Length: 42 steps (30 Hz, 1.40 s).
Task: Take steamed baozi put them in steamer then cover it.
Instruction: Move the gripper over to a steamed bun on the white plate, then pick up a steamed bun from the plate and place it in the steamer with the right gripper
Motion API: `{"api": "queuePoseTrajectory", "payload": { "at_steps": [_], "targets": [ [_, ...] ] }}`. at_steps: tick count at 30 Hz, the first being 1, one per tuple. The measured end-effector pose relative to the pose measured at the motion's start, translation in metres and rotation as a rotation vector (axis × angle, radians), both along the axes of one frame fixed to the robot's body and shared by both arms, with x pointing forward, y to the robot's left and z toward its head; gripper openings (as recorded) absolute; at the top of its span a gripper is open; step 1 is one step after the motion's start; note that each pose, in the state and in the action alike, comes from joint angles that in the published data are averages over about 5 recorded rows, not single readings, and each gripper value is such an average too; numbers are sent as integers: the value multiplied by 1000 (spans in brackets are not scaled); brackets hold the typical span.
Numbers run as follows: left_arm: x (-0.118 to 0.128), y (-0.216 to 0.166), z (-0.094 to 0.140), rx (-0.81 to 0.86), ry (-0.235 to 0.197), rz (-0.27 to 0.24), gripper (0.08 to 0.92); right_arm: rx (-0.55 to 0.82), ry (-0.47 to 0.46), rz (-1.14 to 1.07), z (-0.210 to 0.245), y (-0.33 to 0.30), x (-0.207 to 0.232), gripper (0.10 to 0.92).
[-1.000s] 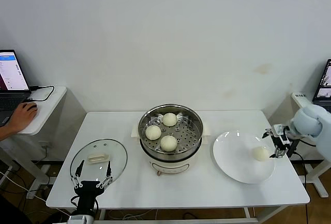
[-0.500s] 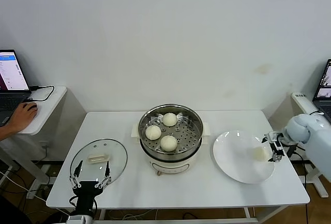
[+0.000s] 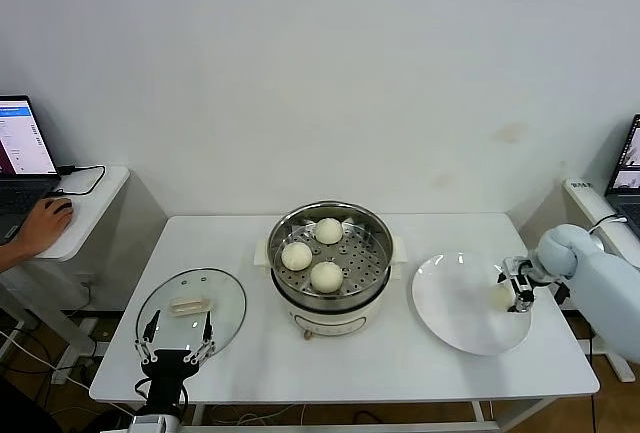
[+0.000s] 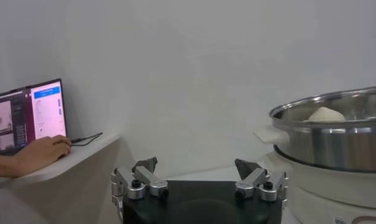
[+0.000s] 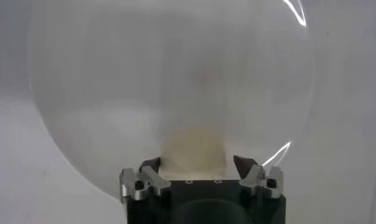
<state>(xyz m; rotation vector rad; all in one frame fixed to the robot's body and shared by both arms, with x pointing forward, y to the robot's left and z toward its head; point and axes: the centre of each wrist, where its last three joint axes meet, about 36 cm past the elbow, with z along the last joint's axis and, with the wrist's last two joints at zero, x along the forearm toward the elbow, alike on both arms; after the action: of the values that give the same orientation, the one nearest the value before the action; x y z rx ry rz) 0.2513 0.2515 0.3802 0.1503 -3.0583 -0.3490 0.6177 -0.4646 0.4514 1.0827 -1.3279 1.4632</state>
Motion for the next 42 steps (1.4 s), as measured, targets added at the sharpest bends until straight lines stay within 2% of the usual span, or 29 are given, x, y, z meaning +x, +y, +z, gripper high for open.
{"api": "queuePoseTrajectory", "payload": {
  "at_steps": [10,18,28,37,42],
  "targets": [
    [0,0,0,0,0,2,823,-5,3,6,8,1,4,613],
    [1,-1,2,1,-6,0,823,-1,-15,9,39,3,5,582],
    [5,-3,7,5,-22,-16,823,55,-93,38,126,34,8,577],
    [8,-2,8,1,-28,-18,823,156,-180,120,217,110,17,577],
    [9,-1,6,-2,-26,-13,823,218,-185,167,245,166,19,581]
  ]
}}
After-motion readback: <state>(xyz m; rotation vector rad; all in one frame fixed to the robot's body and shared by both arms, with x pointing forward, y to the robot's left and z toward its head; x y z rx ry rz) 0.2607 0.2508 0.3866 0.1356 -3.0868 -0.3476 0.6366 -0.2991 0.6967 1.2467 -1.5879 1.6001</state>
